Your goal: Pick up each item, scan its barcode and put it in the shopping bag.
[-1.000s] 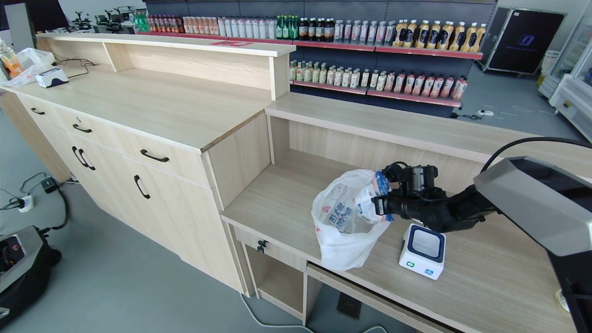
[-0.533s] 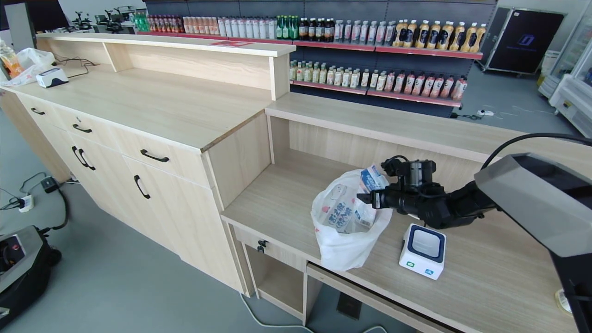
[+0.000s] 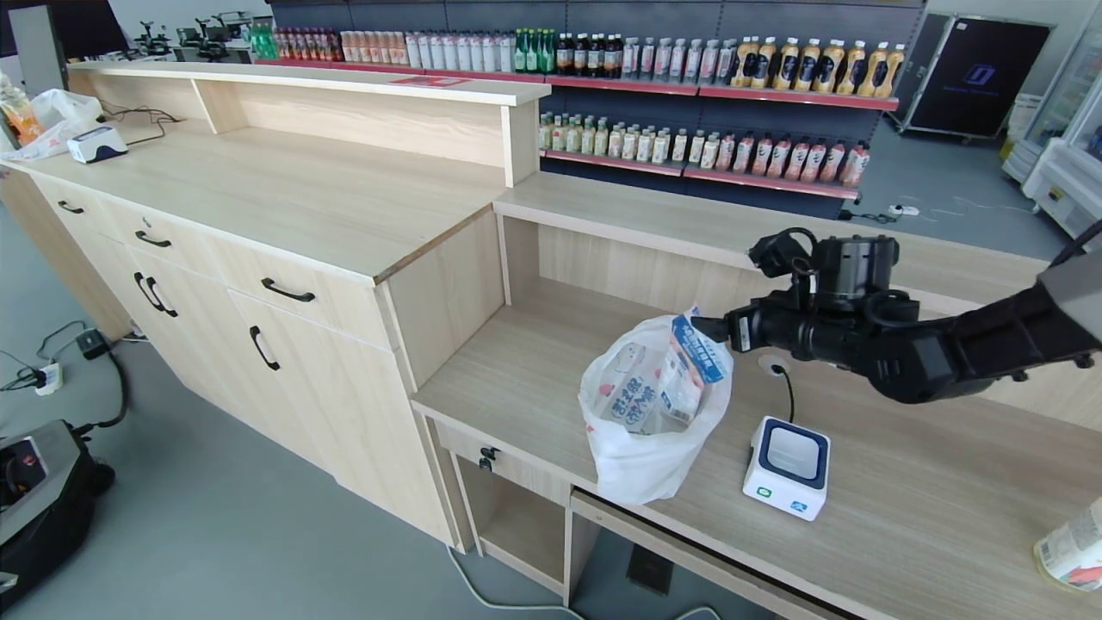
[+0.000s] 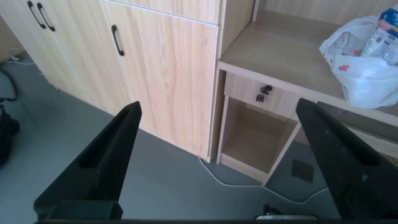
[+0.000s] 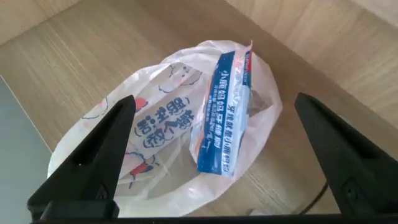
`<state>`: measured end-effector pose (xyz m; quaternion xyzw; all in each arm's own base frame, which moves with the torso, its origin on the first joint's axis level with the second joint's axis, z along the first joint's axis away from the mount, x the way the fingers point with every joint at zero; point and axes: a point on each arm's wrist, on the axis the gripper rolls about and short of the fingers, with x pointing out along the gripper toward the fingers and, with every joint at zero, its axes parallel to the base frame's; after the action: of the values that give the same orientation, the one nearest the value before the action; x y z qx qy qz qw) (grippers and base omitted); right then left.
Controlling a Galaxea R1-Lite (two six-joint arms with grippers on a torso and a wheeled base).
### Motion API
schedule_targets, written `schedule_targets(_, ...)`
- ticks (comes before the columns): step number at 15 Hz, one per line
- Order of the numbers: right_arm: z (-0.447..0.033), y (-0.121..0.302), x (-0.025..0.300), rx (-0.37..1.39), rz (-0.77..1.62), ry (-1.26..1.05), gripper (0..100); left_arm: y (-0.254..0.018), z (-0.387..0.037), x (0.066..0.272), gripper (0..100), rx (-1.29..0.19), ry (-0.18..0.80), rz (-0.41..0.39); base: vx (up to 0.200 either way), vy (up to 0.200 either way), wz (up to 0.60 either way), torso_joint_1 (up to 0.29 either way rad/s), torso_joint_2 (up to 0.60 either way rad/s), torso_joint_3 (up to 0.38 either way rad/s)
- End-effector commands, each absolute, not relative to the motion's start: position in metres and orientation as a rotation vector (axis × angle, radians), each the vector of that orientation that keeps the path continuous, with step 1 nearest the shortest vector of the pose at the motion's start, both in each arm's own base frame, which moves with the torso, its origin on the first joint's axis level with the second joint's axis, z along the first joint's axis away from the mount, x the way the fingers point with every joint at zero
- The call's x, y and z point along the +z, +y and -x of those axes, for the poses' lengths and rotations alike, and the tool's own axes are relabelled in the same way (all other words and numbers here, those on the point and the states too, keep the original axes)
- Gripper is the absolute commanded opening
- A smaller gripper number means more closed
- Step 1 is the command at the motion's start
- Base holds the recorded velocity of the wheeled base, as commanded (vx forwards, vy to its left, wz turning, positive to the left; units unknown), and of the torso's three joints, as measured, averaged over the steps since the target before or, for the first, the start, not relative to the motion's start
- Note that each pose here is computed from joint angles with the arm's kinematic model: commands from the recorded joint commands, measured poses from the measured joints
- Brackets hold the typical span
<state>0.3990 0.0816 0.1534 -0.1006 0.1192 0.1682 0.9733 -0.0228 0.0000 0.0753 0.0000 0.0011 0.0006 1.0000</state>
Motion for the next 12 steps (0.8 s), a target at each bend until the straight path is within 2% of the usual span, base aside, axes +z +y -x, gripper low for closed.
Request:
schedule_targets(1, -0.321, 0.042, 0.204, 0.272, 0.364, 0.141, 100, 0.000, 0.023, 0.075, 100, 0.002, 0.002, 0.000, 0.000, 0.000, 0.00, 0.000, 0.00, 0.000)
schedule_targets(2, -0.290, 0.013, 0.203, 0.202, 0.484, 0.162, 100, 0.000, 0.023, 0.075, 100, 0.002, 0.002, 0.000, 0.000, 0.000, -0.60, 0.002, 0.00, 0.007)
schedule_targets(4, -0.257, -0.030, 0.202, 0.060, 0.602, 0.214, 100, 0.000, 0.023, 0.075, 100, 0.002, 0.002, 0.000, 0.000, 0.000, -0.60, 0.000, 0.00, 0.002)
schedule_targets(9, -0.193, -0.082, 0.200, -0.207, 0.583, 0.298, 100, 0.000, 0.023, 0.075, 100, 0.002, 0.002, 0.000, 0.000, 0.000, -0.60, 0.003, 0.00, 0.007)
schedule_targets(11, -0.189, -0.096, 0.189, -0.262, 0.556, 0.373, 100, 0.000, 0.023, 0.075, 100, 0.002, 0.002, 0.000, 0.000, 0.000, -0.60, 0.000, 0.00, 0.000)
schedule_targets(12, -0.195, -0.103, 0.179, -0.269, 0.532, 0.399, 100, 0.000, 0.023, 0.075, 100, 0.002, 0.002, 0.000, 0.000, 0.000, 0.00, 0.000, 0.00, 0.000)
